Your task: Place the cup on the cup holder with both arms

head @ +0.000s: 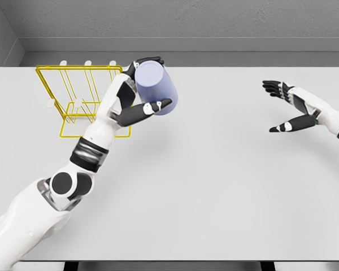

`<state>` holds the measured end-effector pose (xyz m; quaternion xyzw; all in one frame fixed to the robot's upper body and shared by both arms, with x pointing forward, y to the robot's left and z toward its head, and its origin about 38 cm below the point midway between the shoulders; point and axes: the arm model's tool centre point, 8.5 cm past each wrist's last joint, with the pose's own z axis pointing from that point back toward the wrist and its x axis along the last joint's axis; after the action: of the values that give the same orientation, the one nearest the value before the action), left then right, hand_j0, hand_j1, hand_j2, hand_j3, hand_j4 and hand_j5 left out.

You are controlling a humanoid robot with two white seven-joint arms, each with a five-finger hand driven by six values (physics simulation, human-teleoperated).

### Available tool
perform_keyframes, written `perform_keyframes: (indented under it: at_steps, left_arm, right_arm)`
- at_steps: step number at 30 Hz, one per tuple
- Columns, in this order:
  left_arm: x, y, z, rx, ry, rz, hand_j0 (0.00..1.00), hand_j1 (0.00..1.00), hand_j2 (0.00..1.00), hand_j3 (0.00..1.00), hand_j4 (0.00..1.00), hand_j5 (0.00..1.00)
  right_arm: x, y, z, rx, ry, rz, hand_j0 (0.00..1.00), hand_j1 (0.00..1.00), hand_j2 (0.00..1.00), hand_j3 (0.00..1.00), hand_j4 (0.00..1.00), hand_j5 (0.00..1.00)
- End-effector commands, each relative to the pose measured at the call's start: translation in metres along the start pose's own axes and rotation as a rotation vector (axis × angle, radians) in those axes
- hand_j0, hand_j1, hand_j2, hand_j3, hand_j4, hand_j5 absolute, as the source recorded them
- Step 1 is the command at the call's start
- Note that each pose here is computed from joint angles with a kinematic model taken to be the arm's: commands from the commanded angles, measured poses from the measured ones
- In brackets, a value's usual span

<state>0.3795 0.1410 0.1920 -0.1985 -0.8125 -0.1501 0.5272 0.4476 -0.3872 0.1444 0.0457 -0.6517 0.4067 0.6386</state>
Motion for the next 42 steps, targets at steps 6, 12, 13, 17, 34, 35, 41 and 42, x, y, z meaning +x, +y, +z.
perform_keyframes:
  at_steps: [6,12,13,17,34,35,41,42]
  left_arm:
    - [0.008,0.007,-0.001,0.001,-0.042,0.009,0.72,0.72,0.72,0.72,0.72,0.72]
    - [0.018,0.023,0.001,0.015,-0.09,0.03,0.73,0.73,0.73,0.73,0.73,0.73]
    - [0.019,0.023,0.001,0.014,-0.098,0.034,0.73,0.73,0.73,0.73,0.73,0.73]
    - [0.02,0.025,0.002,0.014,-0.107,0.03,0.73,0.73,0.73,0.73,0.73,0.73]
    - [0.026,0.035,0.011,0.02,-0.157,0.034,0.73,0.73,0.73,0.73,0.73,0.73]
    - [0.026,0.036,0.011,0.021,-0.158,0.034,0.73,0.73,0.73,0.73,0.73,0.73]
    - [0.028,0.049,0.019,0.031,-0.151,0.01,0.73,0.73,0.73,0.73,0.73,0.73]
    - [0.028,0.051,0.019,0.03,-0.146,0.003,0.73,0.73,0.73,0.73,0.73,0.73]
  right_arm:
    - [-0.002,0.003,-0.002,0.0,0.005,-0.011,1.0,1.0,1.0,1.0,1.0,1.0]
    - [-0.003,0.009,-0.007,0.011,0.006,-0.01,1.0,1.0,1.0,1.0,1.0,1.0]
    - [-0.004,0.01,-0.008,0.016,0.013,0.001,1.0,1.0,1.0,1.0,1.0,1.0]
    - [-0.003,0.012,-0.01,0.016,0.007,-0.003,1.0,1.0,1.0,1.0,1.0,1.0]
    - [-0.005,0.013,-0.011,0.015,0.011,-0.011,1.0,1.0,1.0,1.0,1.0,1.0]
    - [-0.006,0.012,-0.01,0.014,0.013,-0.011,1.0,1.0,1.0,1.0,1.0,1.0]
    - [-0.005,0.012,-0.01,0.014,0.012,-0.01,1.0,1.0,1.0,1.0,1.0,1.0]
    - [-0.006,0.012,-0.01,0.014,0.013,-0.011,1.0,1.0,1.0,1.0,1.0,1.0]
